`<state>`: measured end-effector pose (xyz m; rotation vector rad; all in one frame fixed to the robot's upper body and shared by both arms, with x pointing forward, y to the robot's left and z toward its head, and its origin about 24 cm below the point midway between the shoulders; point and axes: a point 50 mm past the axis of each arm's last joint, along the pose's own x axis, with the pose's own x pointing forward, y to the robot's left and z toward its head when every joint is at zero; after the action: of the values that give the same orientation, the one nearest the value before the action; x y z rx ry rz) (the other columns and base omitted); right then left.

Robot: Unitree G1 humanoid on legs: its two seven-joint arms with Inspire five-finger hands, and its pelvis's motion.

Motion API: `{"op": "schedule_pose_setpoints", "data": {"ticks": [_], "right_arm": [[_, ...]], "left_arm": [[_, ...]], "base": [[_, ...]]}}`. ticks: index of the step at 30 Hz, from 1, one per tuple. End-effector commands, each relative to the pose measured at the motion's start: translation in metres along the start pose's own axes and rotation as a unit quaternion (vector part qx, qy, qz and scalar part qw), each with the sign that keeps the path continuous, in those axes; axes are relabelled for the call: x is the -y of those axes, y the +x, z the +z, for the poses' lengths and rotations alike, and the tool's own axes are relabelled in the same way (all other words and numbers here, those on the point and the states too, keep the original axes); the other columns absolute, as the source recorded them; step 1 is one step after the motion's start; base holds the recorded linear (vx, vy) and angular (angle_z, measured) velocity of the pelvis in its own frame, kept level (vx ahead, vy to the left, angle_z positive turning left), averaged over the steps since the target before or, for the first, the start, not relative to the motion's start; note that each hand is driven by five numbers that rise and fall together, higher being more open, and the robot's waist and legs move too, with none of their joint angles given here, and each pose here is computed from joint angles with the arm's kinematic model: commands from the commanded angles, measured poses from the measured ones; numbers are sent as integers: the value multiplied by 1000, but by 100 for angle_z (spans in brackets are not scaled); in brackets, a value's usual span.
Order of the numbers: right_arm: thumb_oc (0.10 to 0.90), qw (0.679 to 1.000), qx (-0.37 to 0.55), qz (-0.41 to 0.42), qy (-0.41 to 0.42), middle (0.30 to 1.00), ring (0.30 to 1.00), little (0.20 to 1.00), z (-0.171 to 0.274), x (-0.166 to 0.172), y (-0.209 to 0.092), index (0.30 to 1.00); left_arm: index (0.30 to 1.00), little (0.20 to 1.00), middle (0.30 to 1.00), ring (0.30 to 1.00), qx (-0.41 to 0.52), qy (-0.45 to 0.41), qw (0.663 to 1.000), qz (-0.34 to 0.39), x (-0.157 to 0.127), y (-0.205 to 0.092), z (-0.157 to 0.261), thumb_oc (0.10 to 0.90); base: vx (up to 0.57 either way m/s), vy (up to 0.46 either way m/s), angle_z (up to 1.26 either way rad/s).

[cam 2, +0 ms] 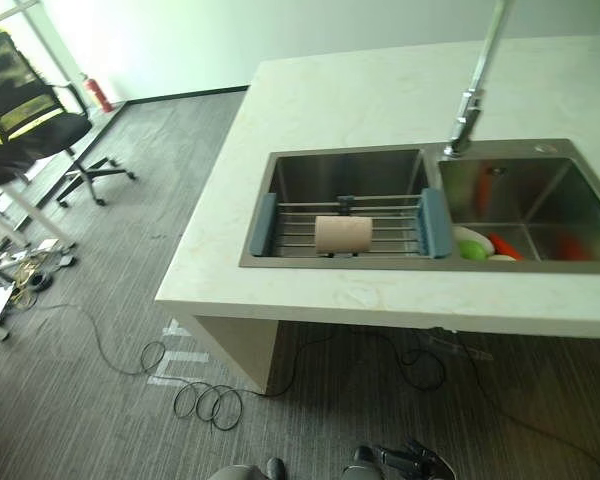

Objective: Place the dishes in the dishwasher.

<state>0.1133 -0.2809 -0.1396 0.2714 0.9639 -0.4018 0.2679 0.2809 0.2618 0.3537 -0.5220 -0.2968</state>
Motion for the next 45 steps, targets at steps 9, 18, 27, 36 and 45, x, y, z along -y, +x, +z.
{"op": "schedule_pose_setpoints", "data": {"ticks": [9, 18, 27, 36, 45], "right_arm": [[800, 996, 8, -43, 76, 900, 900, 900, -2, 15, -4, 900], [800, 997, -5, -46, 63, 900, 900, 900, -16, 21, -9, 900], [800, 998, 7, -35, 56, 900, 900, 900, -15, 20, -10, 900], [800, 999, 12, -31, 41, 900, 900, 900, -12, 19, -10, 900], [800, 999, 29, -9, 32, 900, 900, 900, -3, 11, -7, 900]], "left_arm": [[900, 900, 900, 900, 9, 83, 996, -18, 7, 66, 14, 800], [900, 900, 900, 900, 24, 219, 975, 29, 18, 84, 22, 800], [900, 900, 900, 900, -12, 267, 963, 26, 15, 83, 17, 800], [900, 900, 900, 900, -42, 256, 964, 55, 6, 74, 2, 800], [900, 900, 900, 900, -48, 260, 963, 49, 11, 74, -2, 800]], "base": [[1, -38, -24], [8, 14, -17], [11, 17, -6], [15, 23, -8], [0, 0, 0]]}}
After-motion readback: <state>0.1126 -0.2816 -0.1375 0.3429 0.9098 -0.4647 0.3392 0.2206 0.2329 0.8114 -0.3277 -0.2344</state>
